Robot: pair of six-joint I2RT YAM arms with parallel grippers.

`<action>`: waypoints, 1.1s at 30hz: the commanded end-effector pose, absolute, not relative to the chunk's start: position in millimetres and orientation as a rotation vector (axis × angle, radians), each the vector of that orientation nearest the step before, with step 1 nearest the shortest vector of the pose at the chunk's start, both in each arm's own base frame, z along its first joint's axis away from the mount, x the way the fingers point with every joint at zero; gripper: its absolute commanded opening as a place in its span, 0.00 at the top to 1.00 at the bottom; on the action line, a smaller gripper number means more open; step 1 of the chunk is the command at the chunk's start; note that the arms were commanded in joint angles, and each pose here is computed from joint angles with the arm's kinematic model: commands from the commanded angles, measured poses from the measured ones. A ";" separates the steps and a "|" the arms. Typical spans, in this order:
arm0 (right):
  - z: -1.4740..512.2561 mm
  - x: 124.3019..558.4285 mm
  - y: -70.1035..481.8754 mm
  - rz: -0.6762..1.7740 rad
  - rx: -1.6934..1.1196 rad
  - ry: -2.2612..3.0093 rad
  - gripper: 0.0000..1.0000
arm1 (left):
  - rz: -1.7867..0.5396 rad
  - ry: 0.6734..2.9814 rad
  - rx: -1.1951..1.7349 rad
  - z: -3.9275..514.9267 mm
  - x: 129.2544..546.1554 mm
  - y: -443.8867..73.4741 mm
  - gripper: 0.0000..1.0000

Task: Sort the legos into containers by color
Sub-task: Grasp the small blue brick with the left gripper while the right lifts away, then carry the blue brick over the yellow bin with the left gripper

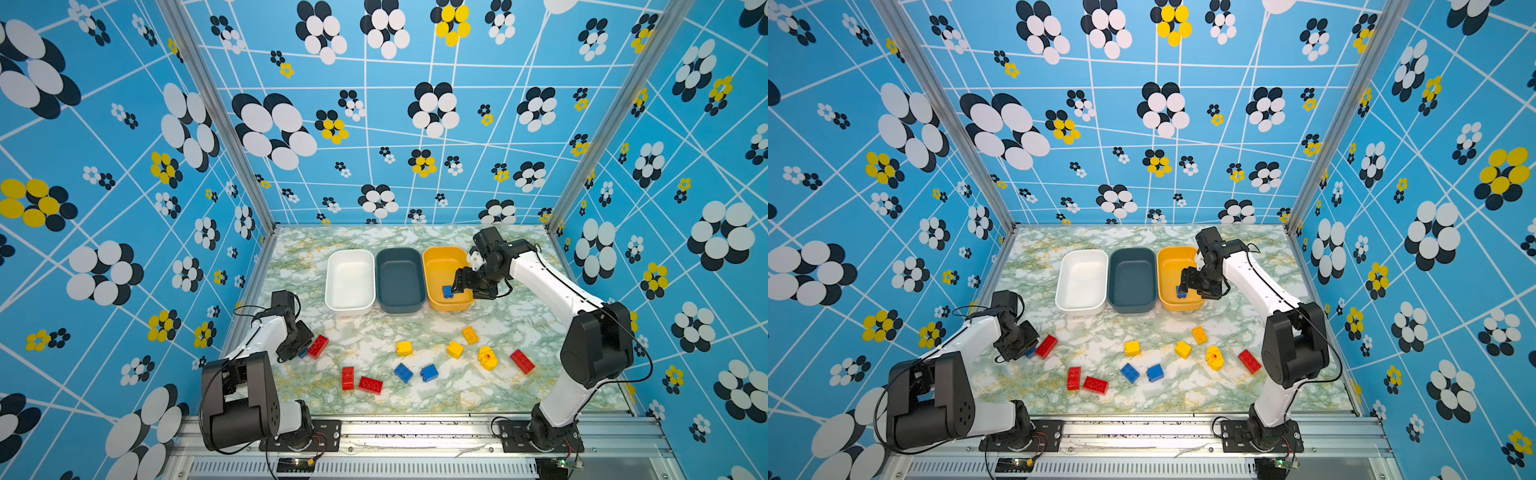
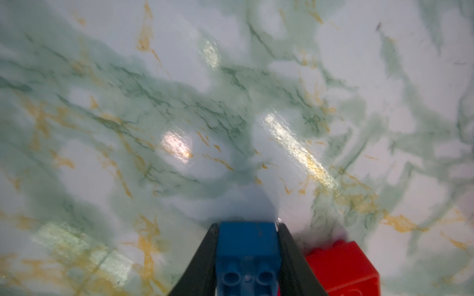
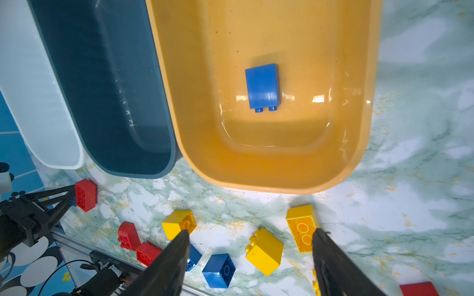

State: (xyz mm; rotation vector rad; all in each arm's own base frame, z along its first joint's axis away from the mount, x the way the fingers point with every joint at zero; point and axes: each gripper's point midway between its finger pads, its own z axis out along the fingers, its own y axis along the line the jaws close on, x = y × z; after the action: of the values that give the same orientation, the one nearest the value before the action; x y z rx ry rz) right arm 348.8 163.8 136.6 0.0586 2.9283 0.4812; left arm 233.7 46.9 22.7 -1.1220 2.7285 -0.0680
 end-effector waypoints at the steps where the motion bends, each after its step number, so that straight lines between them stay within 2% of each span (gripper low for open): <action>1: 142.0 341.7 160.4 0.499 0.081 2.920 0.20 | -0.062 2.686 -1.114 42.8 236.0 48.8 0.81; 7: 138.6 333.4 156.3 0.528 0.124 2.920 0.09 | -0.118 2.565 -1.066 85.0 248.2 38.9 0.83; 13: 130.8 322.6 149.9 0.564 0.190 2.925 0.01 | -0.180 2.520 -0.912 126.9 267.5 2.8 0.84; 25: 115.8 304.4 131.4 0.593 0.308 2.930 0.01 | -0.328 2.530 -0.537 180.6 321.6 -112.7 0.86; 33: 113.1 296.7 118.8 0.583 0.367 2.919 0.01 | -0.464 2.551 -0.340 192.3 359.5 -199.5 0.85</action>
State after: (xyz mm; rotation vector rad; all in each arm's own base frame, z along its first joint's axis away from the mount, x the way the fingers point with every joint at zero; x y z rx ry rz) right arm 300.5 121.6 108.9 0.3339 2.9345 0.5623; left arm 347.3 -176.2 186.0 -0.3752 2.5637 -0.4125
